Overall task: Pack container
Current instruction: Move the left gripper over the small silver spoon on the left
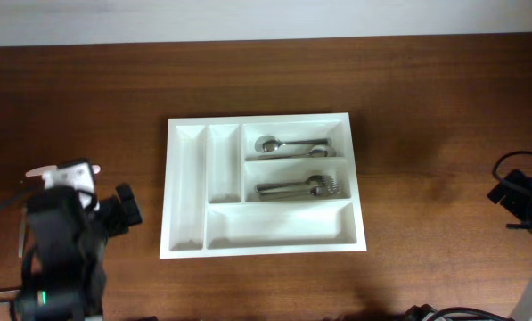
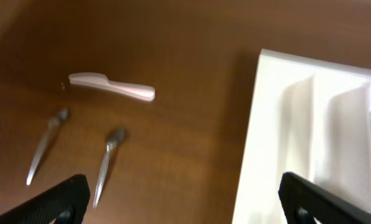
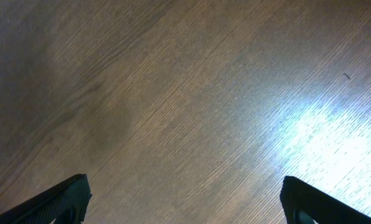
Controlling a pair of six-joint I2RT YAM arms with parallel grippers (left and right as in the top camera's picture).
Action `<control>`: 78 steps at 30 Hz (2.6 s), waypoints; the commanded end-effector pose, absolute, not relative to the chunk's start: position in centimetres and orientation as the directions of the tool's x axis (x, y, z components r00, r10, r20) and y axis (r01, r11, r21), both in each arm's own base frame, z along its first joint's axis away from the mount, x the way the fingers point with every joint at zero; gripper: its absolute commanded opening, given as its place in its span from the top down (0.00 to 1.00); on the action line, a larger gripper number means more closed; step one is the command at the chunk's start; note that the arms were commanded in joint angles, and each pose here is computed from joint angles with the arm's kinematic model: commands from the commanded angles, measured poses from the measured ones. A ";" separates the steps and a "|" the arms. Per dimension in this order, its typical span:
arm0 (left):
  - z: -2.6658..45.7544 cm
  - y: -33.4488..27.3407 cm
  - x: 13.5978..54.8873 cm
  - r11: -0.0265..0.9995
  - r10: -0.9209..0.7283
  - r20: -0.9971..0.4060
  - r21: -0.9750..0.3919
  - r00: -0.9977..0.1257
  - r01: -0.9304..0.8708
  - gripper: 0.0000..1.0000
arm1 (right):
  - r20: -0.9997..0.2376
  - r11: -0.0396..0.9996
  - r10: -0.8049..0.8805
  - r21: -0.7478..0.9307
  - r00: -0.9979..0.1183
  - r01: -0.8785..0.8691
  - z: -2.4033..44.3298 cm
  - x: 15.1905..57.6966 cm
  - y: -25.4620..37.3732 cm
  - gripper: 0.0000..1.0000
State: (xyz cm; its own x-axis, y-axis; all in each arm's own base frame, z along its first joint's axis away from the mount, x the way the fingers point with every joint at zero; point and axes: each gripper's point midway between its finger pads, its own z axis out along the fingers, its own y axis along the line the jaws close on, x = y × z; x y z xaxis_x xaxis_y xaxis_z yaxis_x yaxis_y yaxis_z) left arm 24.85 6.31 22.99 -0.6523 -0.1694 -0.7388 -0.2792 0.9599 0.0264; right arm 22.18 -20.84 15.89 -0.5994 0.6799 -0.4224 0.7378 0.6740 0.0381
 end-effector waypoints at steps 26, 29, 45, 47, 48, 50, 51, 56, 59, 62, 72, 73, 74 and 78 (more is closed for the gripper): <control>12.0 13.3 25.9 0.959 -0.238 -0.301 0.078 -0.923 -0.273 0.01 | -0.422 0.665 0.690 0.050 -0.588 0.745 15.8 22.2 -20.9 0.01; 10.3 13.1 25.5 0.965 -0.258 -0.246 -0.021 -0.934 -0.261 0.01 | -0.422 0.665 0.690 0.050 -0.588 0.745 15.8 22.2 -20.9 0.01; 7.8 19.8 25.1 0.957 -0.247 -0.247 0.092 -0.937 -0.276 0.01 | -0.422 0.665 0.690 0.050 -0.588 0.745 15.8 22.2 -20.9 0.01; 7.9 19.3 25.9 0.979 -0.166 -0.276 0.068 -0.947 -0.192 0.01 | -0.422 0.665 0.691 0.050 -0.588 0.745 15.8 22.2 -20.9 0.01; 7.9 18.8 26.2 0.989 -0.119 -0.287 0.054 -0.950 -0.141 0.01 | -0.422 0.665 0.690 0.050 -0.588 0.745 15.8 22.2 -20.9 0.01; 7.8 18.7 26.2 0.992 -0.090 -0.284 0.056 -0.954 -0.110 0.01 | -0.422 0.665 0.690 0.050 -0.588 0.745 15.8 22.2 -20.9 0.01; 7.7 18.9 26.0 0.992 -0.085 -0.273 0.070 -0.958 -0.107 0.01 | -0.422 0.665 0.690 0.050 -0.588 0.745 15.8 22.2 -20.9 0.01; 7.4 19.8 26.1 0.990 -0.045 -0.258 0.117 -0.965 -0.077 0.01 | -0.422 0.665 0.690 0.050 -0.588 0.745 15.8 22.2 -20.9 0.01; 7.5 20.3 26.3 0.987 -0.043 -0.266 0.137 -0.963 -0.082 0.01 | -0.422 0.665 0.691 0.050 -0.588 0.745 15.8 22.2 -20.9 0.01; 7.4 20.2 26.2 0.987 -0.044 -0.263 0.135 -0.964 -0.082 0.01 | -0.422 0.665 0.690 0.050 -0.588 0.745 15.8 22.2 -20.9 0.01; 3.9 19.0 25.0 0.988 -0.139 -0.171 0.044 -0.975 -0.149 0.01 | -0.422 0.665 0.691 0.050 -0.588 0.745 15.8 22.2 -20.9 0.01; 3.6 19.1 25.1 0.986 -0.156 -0.167 0.038 -0.973 -0.165 0.01 | -0.422 0.665 0.690 0.050 -0.588 0.745 15.8 22.2 -20.9 0.01; 3.3 19.1 25.1 0.984 -0.170 -0.165 0.035 -0.972 -0.178 0.01 | -0.422 0.665 0.690 0.050 -0.588 0.745 15.8 22.2 -20.9 0.01; 2.5 19.1 25.1 0.983 -0.175 -0.148 0.025 -0.973 -0.180 0.01 | -0.422 0.665 0.691 0.050 -0.588 0.745 15.8 22.2 -20.9 0.01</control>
